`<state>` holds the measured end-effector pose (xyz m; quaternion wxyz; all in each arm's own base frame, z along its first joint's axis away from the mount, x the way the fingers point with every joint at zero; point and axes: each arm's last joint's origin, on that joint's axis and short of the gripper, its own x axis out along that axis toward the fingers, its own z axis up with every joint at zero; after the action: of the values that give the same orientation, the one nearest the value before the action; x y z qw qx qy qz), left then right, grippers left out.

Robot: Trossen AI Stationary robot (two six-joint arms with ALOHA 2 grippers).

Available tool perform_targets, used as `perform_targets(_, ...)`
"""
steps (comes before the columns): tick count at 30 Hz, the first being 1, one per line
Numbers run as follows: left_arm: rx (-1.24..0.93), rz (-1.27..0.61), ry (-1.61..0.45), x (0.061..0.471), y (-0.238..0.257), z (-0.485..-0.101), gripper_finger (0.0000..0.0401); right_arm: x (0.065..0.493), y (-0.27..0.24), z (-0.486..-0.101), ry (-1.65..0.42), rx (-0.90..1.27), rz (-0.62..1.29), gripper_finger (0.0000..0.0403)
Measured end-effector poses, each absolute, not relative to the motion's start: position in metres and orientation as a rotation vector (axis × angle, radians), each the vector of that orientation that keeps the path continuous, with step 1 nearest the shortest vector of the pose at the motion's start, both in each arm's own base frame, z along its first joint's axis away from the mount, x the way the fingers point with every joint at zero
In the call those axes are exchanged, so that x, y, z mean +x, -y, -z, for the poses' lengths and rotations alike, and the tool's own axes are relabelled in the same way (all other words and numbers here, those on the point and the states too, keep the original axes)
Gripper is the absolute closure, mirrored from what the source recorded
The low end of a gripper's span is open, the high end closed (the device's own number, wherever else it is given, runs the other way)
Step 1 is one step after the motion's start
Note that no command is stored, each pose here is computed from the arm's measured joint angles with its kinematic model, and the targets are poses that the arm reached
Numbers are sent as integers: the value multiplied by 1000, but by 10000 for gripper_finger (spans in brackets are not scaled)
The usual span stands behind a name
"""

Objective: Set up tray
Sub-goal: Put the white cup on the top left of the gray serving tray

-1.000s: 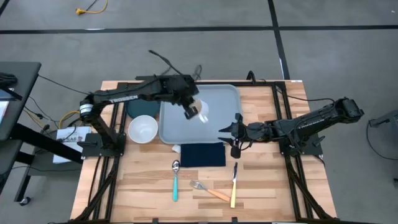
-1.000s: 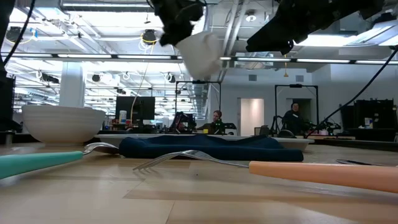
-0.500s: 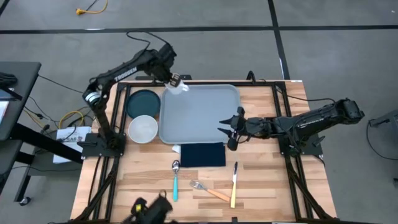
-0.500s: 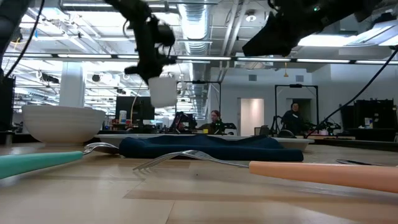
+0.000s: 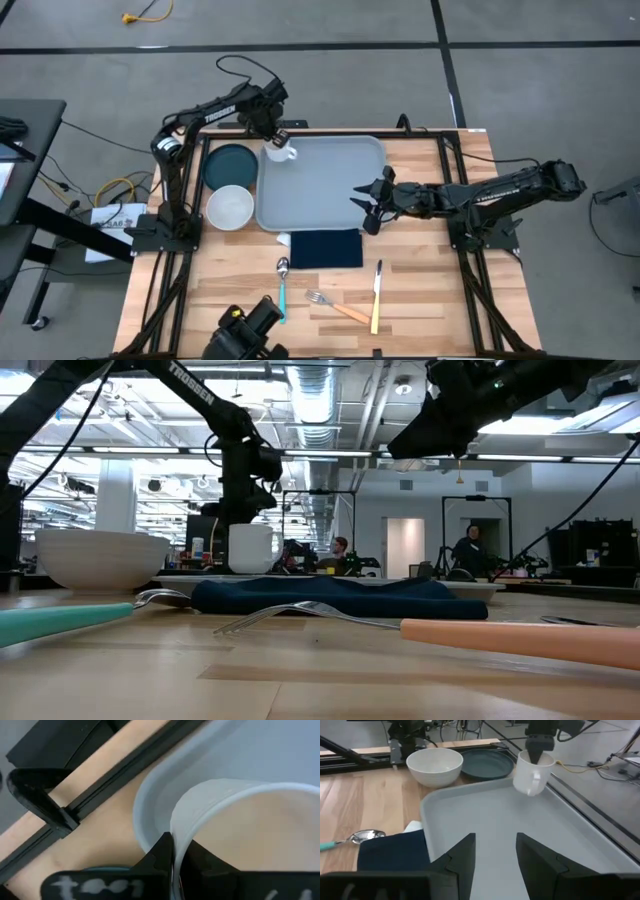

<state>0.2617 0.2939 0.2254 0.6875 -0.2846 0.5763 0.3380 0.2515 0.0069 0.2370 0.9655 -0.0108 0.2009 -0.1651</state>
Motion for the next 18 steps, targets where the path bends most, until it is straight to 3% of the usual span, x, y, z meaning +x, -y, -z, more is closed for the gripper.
perform_targets(18,-454,-719,-1369,265,-291,-225,395,252,-7,-237,-407,-21,331,269)
